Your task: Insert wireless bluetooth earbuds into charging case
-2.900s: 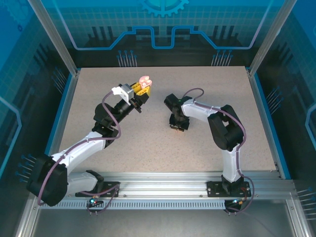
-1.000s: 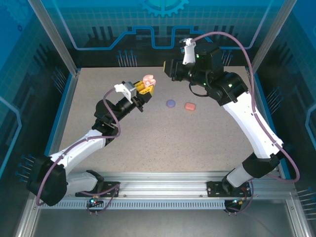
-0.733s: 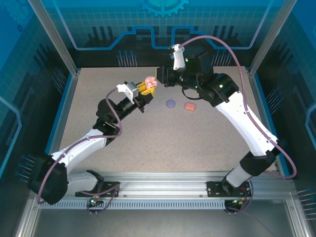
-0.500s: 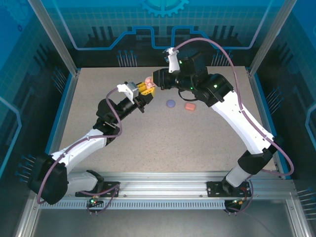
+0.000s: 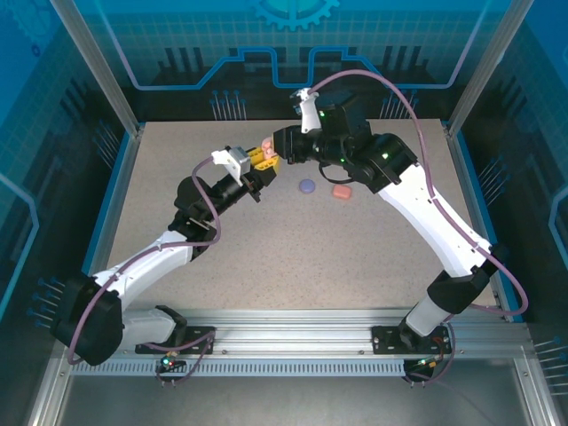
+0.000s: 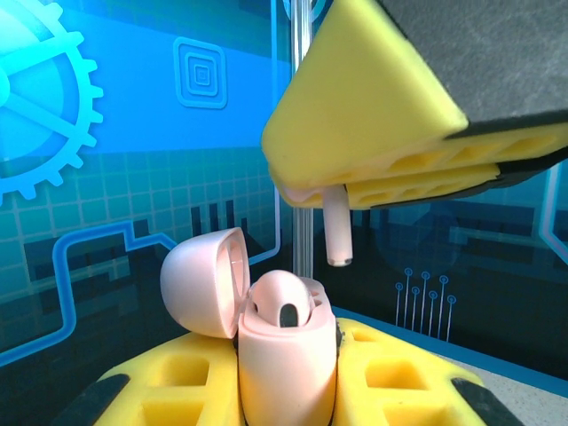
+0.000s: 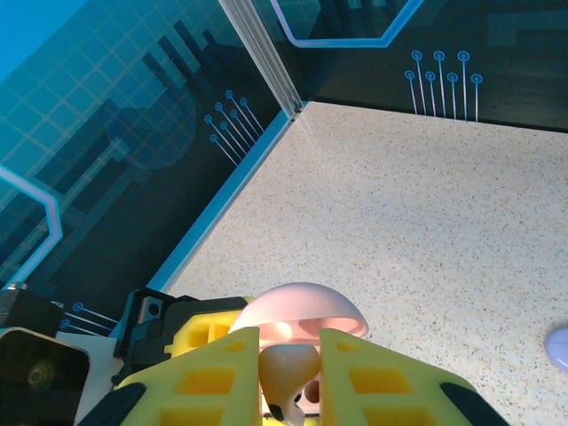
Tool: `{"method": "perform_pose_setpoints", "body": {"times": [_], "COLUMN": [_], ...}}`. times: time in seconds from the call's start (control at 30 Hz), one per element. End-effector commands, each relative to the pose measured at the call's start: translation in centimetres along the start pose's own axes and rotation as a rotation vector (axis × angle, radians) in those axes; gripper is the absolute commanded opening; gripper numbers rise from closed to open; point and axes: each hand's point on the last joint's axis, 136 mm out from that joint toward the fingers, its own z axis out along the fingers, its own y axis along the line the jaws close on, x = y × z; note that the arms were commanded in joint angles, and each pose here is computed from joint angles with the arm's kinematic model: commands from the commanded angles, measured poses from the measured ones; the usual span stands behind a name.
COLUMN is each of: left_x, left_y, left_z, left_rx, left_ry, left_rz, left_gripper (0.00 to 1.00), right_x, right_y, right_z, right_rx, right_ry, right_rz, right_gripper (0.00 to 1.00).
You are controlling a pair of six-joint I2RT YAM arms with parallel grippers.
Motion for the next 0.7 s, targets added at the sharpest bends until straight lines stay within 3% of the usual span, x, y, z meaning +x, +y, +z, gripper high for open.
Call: {"method": "perform_pose_setpoints", "body": {"times": [0.0,0.33,0.67], "left_x": [-2.2,-2.3,-2.2], "left_y": [-0.6,-0.8,-0.8], "left_z": [0.4,0.2,0.4], "left_rx": [0.026,0.032,0.033], "left_ry": [-0.060,-0.063,-0.062], "left_rz": [0.041,0.038,0.037], "left_gripper": [0.00,0.00,0.00], "right_x": [1.1,1.1,-1.1], "right_y": [-0.2,-1.0,0.2], "right_z": [1.0,1.3,-1.4], "right_rx": [0.008,0.018,-0.019], "right_ry": [0.031,0.031,-0.047], "right_rz": [-0.001,0.027,0.034], "right_gripper": [0.20,0.19,0.18]}}
